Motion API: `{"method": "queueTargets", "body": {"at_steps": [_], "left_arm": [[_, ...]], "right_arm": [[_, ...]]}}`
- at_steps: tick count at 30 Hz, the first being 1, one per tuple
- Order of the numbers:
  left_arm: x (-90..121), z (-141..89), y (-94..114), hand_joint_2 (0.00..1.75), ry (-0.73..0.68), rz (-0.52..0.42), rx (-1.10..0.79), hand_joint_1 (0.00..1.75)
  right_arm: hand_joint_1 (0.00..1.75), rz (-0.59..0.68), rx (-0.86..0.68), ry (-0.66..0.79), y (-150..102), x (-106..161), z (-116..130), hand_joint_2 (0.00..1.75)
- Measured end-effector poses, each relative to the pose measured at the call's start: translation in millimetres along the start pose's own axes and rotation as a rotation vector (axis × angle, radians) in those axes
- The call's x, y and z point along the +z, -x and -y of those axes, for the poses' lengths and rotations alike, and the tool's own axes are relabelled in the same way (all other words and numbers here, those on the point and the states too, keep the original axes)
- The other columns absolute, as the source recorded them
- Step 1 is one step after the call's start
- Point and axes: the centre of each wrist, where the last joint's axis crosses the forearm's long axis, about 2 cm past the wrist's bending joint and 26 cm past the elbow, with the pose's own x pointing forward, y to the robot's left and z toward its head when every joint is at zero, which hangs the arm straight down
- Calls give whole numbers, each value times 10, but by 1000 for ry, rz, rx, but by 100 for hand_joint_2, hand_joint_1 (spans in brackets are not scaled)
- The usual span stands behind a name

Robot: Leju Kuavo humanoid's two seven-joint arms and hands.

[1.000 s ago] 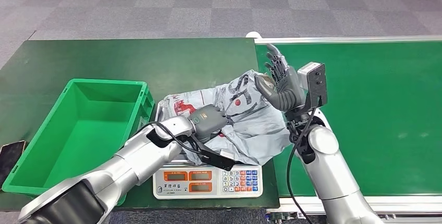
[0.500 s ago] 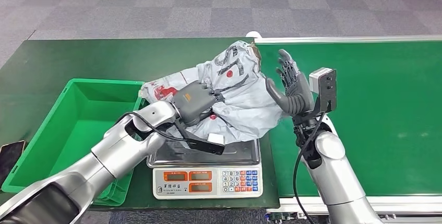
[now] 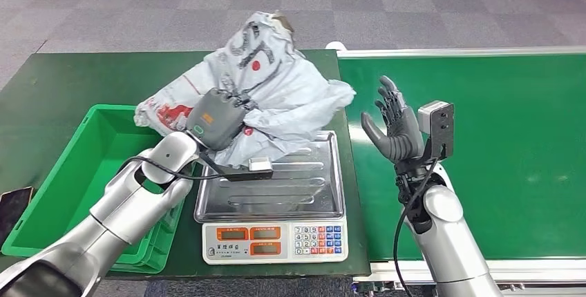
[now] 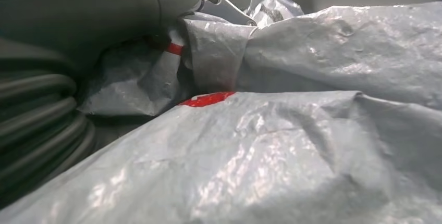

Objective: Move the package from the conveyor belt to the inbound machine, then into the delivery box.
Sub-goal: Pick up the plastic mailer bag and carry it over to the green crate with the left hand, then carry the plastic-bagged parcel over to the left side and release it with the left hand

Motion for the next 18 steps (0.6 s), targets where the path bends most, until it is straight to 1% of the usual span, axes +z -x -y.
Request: {"method": "queueTargets", "body": {"at_steps": [3, 5, 9, 11, 14, 16, 18], "left_arm": [[301, 106, 256, 175, 18, -130, -46, 175], [546, 166, 435, 175, 37, -216, -73, 175], [1167, 235, 796, 175, 74, -387, -104, 175], [1502, 242, 925, 175, 91, -462, -115, 175], [1928, 217, 1031, 175, 110, -542, -144, 175], [2107, 184, 1054, 175, 118, -577, -169, 175], [2217, 143, 1062, 175, 121, -608, -207, 175]], "right_arm": [[0, -9, 11, 20, 17, 87, 40, 175], [0, -13, 22, 32, 22, 152, 66, 175], [0, -23, 40, 56, 29, 258, 140, 175], [0, -30, 47, 65, 41, 300, 179, 175], [0, -39, 55, 71, 60, 348, 194, 175], [0, -41, 69, 73, 65, 368, 174, 175], [0, -40, 87, 78, 63, 375, 147, 175]]}}
